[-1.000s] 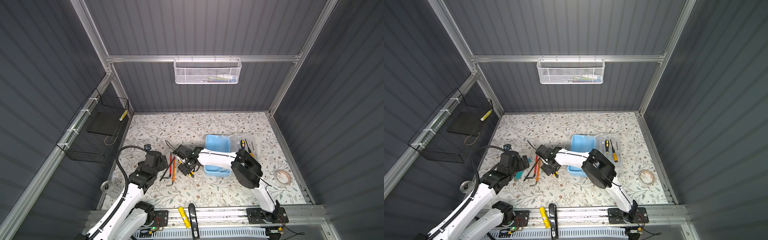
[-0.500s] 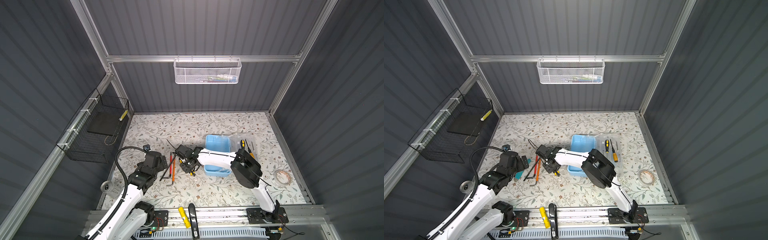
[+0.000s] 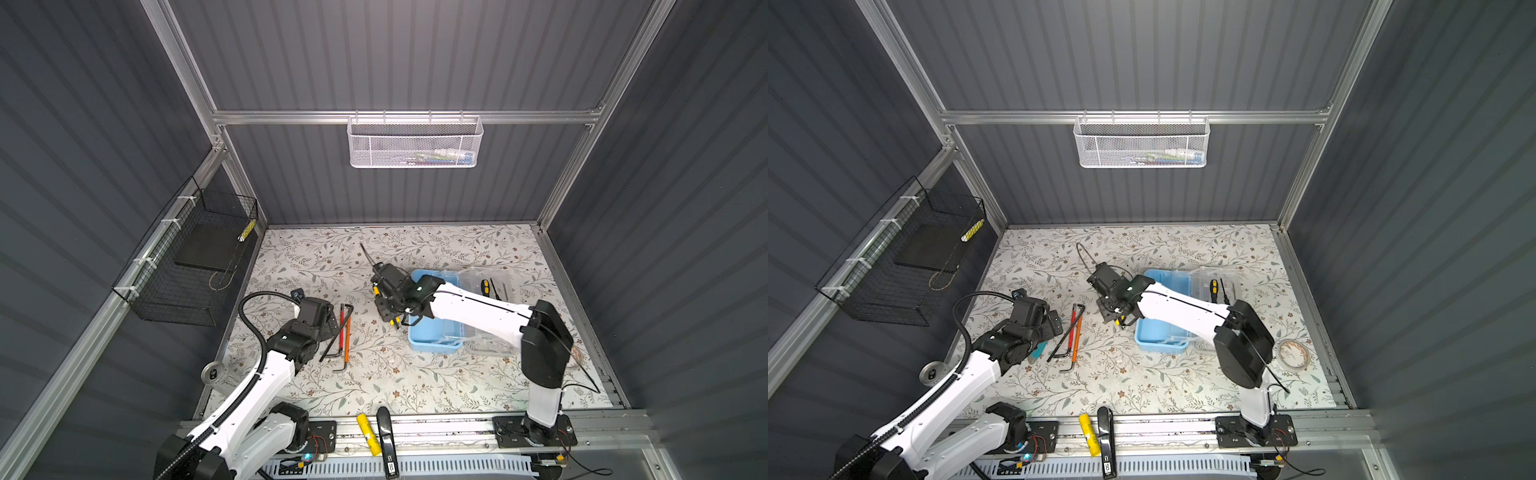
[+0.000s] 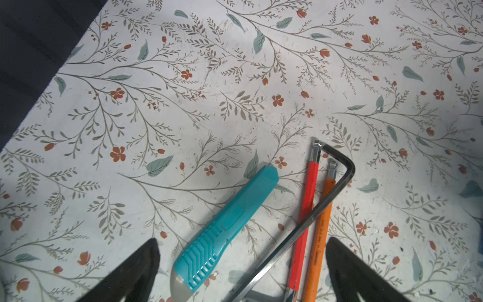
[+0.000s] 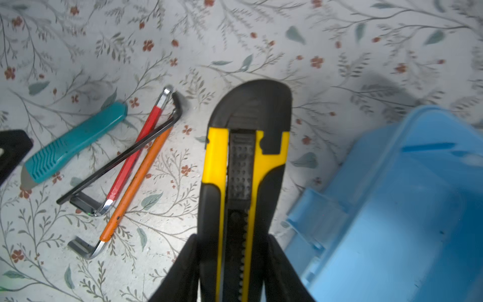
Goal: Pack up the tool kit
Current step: 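Lift the yellow-black utility knife and carry it over the blue box, then lower the utility knife into the box and open the right gripper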
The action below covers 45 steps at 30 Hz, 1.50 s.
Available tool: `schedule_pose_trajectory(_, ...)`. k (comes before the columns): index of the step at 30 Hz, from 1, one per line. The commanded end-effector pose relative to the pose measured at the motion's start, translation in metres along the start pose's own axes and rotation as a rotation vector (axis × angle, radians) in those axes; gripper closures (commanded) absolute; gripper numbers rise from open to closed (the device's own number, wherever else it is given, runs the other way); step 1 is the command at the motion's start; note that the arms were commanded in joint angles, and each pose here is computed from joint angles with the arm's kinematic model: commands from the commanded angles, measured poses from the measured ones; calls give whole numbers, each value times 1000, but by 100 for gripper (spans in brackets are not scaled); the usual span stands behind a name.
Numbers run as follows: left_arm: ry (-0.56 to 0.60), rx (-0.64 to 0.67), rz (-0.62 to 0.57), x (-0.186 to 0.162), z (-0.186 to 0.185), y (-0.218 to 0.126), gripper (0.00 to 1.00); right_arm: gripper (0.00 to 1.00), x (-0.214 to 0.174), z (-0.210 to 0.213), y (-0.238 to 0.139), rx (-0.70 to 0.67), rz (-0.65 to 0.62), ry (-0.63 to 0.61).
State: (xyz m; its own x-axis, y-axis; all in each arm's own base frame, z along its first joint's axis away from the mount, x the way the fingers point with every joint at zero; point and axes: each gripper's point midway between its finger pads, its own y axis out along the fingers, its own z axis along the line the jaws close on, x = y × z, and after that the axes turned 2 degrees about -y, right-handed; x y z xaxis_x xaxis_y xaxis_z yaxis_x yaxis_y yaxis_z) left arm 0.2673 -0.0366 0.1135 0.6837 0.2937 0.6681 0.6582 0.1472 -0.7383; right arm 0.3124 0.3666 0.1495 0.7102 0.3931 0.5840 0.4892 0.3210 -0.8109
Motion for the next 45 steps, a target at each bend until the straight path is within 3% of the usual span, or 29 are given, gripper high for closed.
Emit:
schedule_pose_trajectory(1,-55,5,0,-2,1,12,0,77,-7,-49,-13,-100,-8,128)
schedule_pose_trajectory(12,-104,-14,59,-13,-4,43,1,79,-48,-138,-56,-298,-16,317)
schedule_pose_trajectory(27,-180,-12,141,-32,2,57,1,78,-91,-172,-41,-363,83,399)
schedule_pose_trajectory(34,-248,-26,162,-40,2,56,0,72,-93,-163,-23,-318,104,400)
schedule_pose_trajectory(45,-329,-70,180,-59,3,54,1,49,-85,-164,-22,-323,120,363)
